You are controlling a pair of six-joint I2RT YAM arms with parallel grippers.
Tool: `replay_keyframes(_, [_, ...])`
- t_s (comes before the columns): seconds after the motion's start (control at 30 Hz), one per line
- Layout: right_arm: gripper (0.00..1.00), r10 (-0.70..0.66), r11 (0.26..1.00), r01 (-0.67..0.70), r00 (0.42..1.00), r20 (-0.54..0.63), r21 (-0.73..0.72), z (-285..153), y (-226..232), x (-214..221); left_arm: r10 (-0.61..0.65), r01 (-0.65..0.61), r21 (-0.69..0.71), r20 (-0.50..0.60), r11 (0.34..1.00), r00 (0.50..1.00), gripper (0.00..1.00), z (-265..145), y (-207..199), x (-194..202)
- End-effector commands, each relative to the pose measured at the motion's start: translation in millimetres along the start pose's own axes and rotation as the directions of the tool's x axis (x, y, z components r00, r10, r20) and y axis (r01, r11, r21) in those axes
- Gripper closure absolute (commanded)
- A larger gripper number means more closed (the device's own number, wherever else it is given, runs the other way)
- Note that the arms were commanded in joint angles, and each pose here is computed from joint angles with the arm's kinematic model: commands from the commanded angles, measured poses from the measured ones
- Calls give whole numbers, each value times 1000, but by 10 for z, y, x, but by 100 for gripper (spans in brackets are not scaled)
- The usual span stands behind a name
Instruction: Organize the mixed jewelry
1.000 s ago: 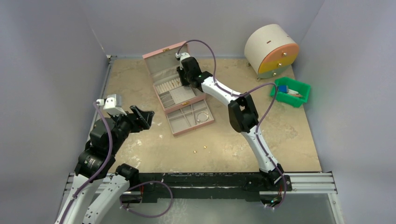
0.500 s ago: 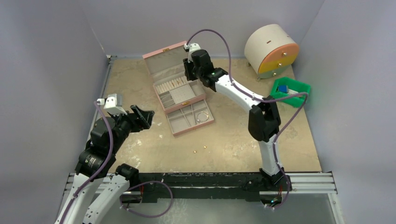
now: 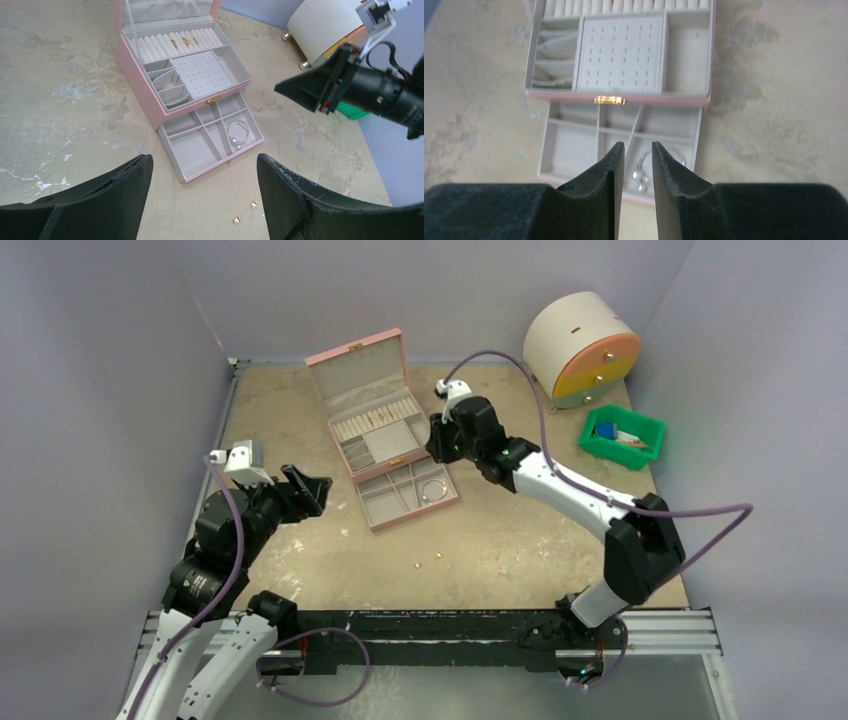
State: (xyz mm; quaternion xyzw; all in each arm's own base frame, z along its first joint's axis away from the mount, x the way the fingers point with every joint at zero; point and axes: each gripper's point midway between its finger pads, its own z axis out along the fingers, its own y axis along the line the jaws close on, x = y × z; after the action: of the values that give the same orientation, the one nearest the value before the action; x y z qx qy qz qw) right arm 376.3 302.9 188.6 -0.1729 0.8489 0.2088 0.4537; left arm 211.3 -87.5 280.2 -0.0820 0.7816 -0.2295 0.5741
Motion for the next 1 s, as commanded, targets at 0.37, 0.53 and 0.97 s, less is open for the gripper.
replay_keyframes(0.37, [72,67,994,-76,990,-120,-77,-671,417,1252,-1,1,8,-17,1000,1000,25,112,-40,-1])
replay_keyframes(0.53, [69,94,994,-102,980,-174,-35,-754,525,1627,-5,5,6,-13,1000,1000,25,103,-32,-2])
replay_keyframes(0.97, [68,276,957,-244,933,-230,159,-730,581,2125,-6,6,10,-21,1000,1000,25,108,-38,16])
